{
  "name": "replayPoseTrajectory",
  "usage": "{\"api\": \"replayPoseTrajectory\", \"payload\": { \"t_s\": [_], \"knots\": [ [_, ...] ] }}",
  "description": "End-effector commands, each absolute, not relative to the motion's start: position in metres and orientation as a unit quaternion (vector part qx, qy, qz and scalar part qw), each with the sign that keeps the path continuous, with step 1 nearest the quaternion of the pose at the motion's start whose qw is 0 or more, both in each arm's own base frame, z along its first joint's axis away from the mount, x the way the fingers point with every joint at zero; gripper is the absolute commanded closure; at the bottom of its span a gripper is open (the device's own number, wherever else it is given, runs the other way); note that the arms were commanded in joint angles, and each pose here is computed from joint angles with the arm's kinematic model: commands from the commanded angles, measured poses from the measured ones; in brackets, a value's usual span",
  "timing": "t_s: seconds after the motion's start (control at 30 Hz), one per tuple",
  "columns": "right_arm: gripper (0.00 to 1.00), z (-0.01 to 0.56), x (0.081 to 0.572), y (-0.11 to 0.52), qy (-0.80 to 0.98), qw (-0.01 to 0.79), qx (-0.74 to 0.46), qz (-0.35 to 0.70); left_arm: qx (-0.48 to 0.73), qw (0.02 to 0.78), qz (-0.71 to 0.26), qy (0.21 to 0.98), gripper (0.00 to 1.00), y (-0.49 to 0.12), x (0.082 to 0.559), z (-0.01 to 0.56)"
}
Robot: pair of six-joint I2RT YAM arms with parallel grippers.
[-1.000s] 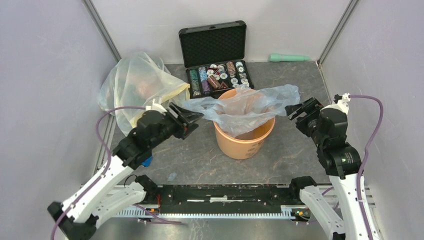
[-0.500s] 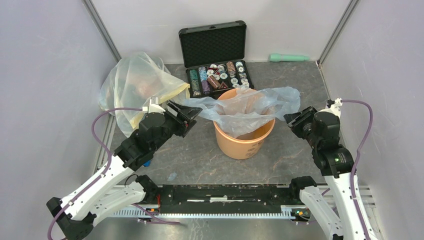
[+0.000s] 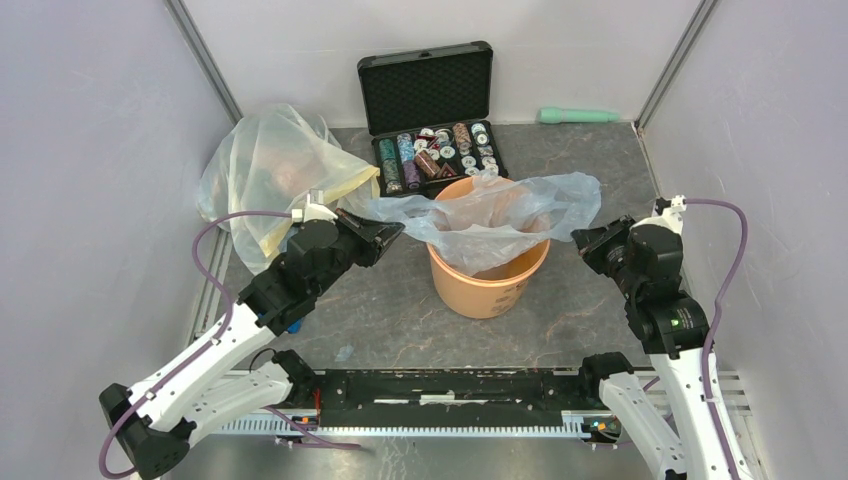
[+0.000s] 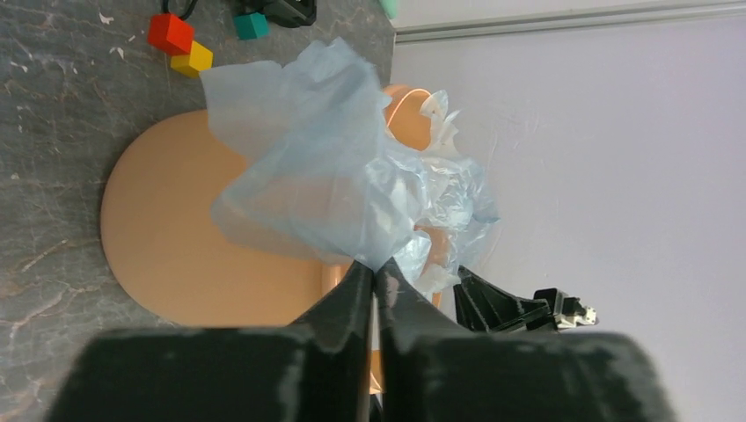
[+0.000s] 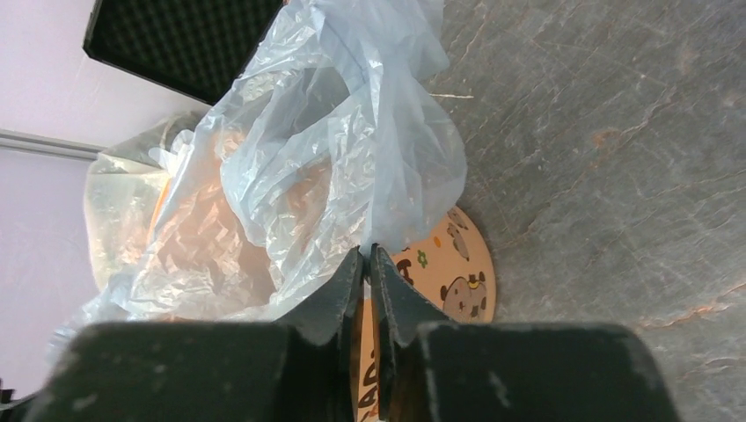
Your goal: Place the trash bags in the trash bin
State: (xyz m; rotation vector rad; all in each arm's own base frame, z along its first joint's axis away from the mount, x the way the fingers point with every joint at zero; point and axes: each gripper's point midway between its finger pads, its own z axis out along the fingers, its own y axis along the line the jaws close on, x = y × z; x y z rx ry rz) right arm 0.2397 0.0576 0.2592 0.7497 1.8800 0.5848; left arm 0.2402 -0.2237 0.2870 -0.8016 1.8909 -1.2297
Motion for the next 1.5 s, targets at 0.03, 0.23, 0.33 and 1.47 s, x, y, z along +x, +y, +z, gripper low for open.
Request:
{"api": "replayPoseTrajectory", "payload": {
  "t_s": [0.03,0.23,0.33,1.47],
  "knots": [
    [1.00,0.258,0.236,0.055,0.786,0.499,0.286,0.226,-0.291,0.385,-0.495,0.722,0.98,-0.223,0.238,0.305],
    [1.00,0.258,0.221,0.049,0.803,0.501,0.254,0.198,-0.232,0.365,-0.508,0.745,0.98,-0.228,0.214,0.308],
    [1.00,0.247,0.215,0.048,0.814,0.491,0.247,0.187,-0.223,0.353,-0.511,0.751,0.98,-0.227,0.204,0.300],
    [1.00,0.163,0.211,0.063,0.853,0.448,0.188,0.191,-0.156,0.238,-0.497,0.820,0.98,-0.261,0.184,0.190]
  ]
}}
